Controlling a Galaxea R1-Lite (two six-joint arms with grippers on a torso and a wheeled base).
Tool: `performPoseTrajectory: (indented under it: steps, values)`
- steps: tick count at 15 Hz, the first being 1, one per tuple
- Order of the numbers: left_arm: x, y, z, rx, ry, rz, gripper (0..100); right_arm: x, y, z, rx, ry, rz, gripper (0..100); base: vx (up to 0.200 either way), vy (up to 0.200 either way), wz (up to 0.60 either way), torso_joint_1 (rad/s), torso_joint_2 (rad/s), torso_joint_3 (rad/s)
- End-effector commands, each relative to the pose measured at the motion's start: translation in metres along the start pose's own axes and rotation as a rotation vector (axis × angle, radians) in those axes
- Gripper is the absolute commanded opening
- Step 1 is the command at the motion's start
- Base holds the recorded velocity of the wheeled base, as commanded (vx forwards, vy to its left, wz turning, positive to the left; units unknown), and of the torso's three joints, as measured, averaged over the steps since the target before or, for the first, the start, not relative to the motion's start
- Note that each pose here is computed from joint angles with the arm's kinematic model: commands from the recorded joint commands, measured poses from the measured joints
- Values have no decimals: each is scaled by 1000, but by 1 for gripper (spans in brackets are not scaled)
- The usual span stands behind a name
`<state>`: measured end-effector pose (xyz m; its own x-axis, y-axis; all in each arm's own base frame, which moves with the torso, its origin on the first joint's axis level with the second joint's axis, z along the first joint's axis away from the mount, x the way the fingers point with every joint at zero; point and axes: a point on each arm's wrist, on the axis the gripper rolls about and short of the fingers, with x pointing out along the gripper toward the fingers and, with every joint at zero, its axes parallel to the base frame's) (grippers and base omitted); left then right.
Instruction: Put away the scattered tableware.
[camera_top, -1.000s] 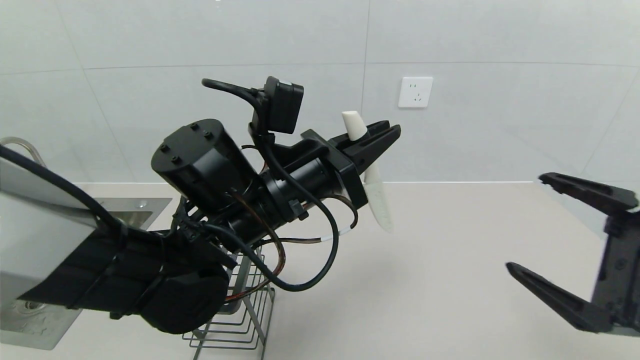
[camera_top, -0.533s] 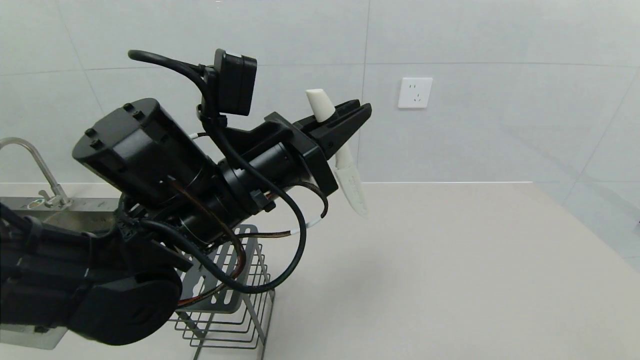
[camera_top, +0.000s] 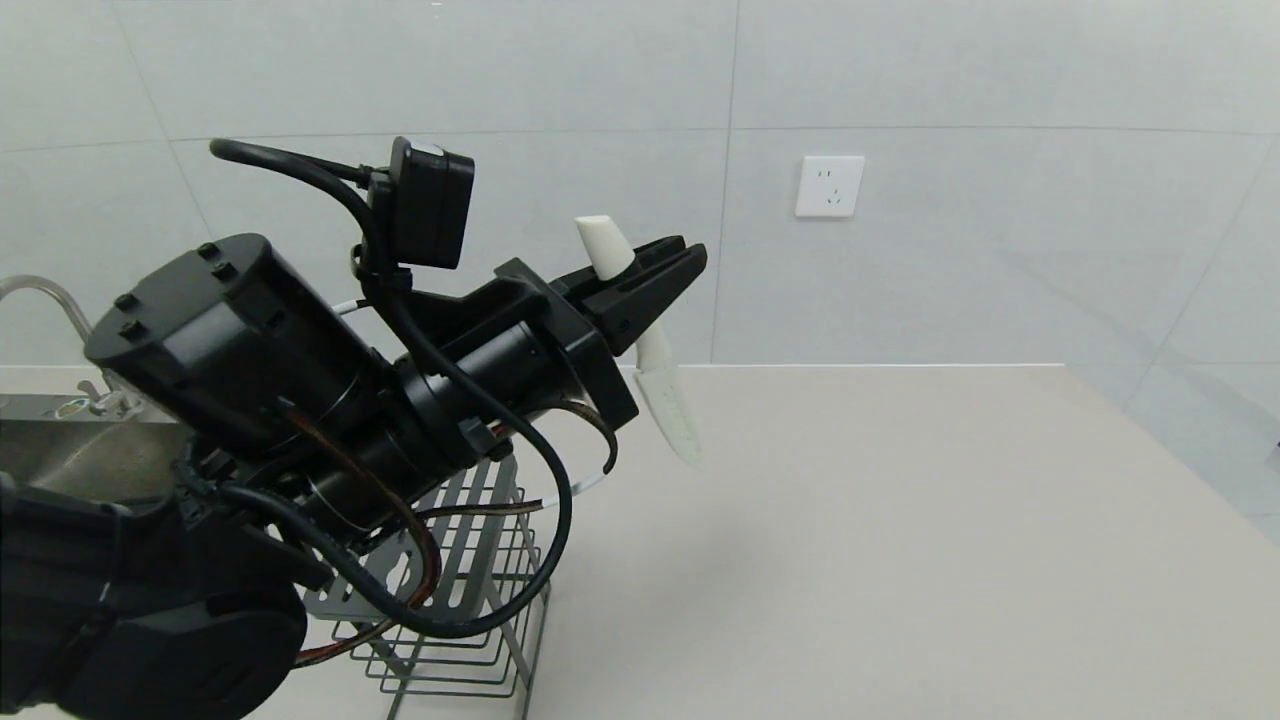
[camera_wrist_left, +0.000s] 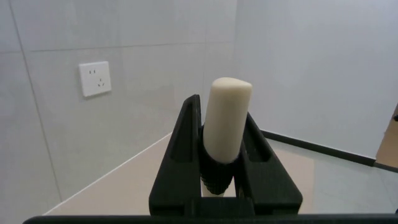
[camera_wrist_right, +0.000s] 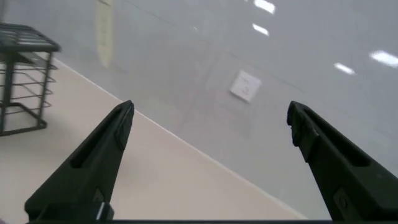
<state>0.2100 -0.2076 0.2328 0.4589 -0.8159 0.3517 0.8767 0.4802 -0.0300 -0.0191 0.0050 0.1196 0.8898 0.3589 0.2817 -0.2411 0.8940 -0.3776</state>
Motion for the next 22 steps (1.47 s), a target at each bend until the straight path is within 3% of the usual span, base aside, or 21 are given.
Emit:
performPoseTrajectory:
  steps: [1, 4, 7, 11, 13, 15, 17, 22]
  values:
    - [-10, 0, 5, 3, -2, 13, 0, -2, 1, -3, 9, 21, -27, 100, 0, 0, 0, 0, 0, 0]
    - [-28, -1, 5, 5, 28, 33, 0, -5, 5, -10, 4, 110, -144, 100, 0, 0, 0, 0, 0, 0]
    - [-40, 0, 23, 59, 27, 62, 0, -13, 14, -30, 66, 269, -82, 100, 0, 0, 0, 0, 0, 0]
    - [-46, -4, 34, 79, 12, 63, 0, -13, 14, -32, 111, 281, -92, 100, 0, 0, 0, 0, 0, 0]
    - [-49, -5, 36, 93, 10, 62, 0, -14, 14, -32, 218, 281, -114, 100, 0, 0, 0, 0, 0, 0]
    - [-51, -6, 40, 116, 3, 64, 0, -15, 14, -37, 301, 348, -233, 100, 0, 0, 0, 0, 0, 0]
    - [-54, -2, 38, 143, 26, 153, 0, -16, 14, -38, 305, 356, -243, 100, 0, 0, 0, 0, 0, 0]
    - [-56, -4, 35, 129, 66, 236, 0, -16, 14, -38, 305, 356, -243, 100, 0, 0, 0, 0, 0, 0]
